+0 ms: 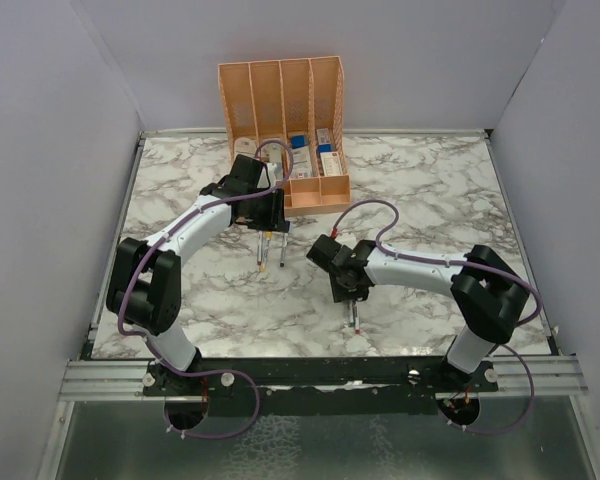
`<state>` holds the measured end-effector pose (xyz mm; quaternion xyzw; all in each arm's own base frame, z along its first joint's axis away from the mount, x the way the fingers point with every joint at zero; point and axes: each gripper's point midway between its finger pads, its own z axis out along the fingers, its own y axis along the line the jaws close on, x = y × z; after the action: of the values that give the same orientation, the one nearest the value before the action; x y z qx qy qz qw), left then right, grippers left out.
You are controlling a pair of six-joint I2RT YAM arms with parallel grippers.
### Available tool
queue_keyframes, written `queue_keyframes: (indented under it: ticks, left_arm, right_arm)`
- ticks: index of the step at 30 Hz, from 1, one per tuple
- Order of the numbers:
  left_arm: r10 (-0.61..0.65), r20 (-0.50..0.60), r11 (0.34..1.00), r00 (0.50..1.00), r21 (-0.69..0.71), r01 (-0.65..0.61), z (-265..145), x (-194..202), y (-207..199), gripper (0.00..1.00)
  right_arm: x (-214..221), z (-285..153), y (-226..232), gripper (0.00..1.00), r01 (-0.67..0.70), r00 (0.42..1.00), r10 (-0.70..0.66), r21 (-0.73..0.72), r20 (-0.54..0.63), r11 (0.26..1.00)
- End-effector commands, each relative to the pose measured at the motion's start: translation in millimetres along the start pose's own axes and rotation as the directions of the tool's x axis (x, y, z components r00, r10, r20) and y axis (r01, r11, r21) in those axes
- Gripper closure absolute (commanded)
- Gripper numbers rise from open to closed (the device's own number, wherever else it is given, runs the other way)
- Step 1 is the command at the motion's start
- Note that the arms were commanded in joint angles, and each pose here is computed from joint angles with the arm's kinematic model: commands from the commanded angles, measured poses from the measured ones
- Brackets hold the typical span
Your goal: Insert the pens into the pen caps
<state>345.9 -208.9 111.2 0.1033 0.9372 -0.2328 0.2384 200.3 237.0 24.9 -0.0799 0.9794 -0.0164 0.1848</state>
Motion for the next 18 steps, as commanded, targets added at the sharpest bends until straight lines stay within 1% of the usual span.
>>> queue_keyframes:
  ticks: [1,18]
  left_arm:
    - [0.007,0.008,1.0,1.0,0.03,-0.007,2,-5,-3,0.56]
    - [0.02,0.019,0.998,1.0,0.052,-0.021,1,-12,-8,0.56]
  right_arm:
    - [4,4,-8,0.67,-0.009,1.0,0.009,0.047,0.004,0.999]
    - [8,15,-7,0.71,-0.003,1.0,0.004,0.062,-0.016,0.998]
